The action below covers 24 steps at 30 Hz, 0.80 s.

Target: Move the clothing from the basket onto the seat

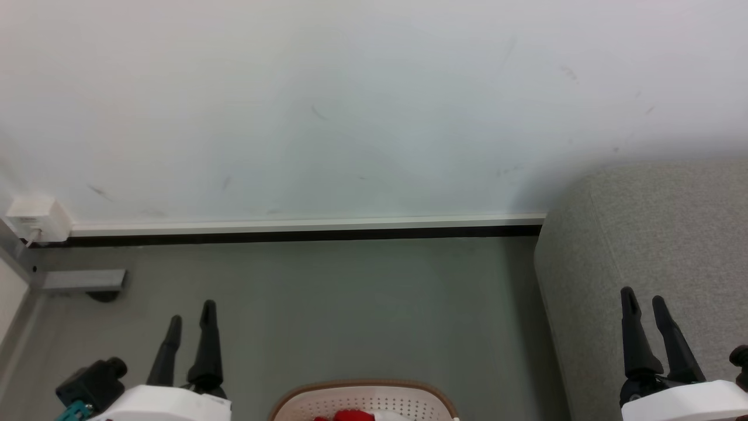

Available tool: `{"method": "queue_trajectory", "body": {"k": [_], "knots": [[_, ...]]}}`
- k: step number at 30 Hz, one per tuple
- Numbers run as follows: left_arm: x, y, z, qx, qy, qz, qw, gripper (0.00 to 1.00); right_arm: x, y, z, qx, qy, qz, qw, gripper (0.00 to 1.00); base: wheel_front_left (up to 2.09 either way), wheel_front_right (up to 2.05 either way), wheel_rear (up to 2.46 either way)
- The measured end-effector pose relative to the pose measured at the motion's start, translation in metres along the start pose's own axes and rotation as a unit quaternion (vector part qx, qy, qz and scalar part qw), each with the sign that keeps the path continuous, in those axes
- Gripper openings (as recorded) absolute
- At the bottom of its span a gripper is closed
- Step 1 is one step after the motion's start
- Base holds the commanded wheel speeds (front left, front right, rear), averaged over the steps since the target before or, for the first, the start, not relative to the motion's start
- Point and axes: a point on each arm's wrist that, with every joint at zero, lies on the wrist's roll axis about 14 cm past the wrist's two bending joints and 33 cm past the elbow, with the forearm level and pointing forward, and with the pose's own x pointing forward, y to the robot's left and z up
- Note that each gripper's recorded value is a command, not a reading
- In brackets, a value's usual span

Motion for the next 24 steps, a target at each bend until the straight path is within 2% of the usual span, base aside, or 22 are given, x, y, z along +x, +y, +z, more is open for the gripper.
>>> {"method": "queue_trajectory", "body": {"k": [9,24], "knots": [[0.0,0.001,0.001,0.066,-0.005,0.003,0.998,1.0,0.0,0.007,-0.001,-0.054,-0.001,0.016,0.998,1.0,0.0,0.0,0.0],[-0.002,-0.002,-0.002,0.139,-0.008,-0.007,0.99,1.0,0.002,0.02,-0.003,-0.129,-0.003,0.048,0.99,1.0,0.0,0.0,0.0]]}}
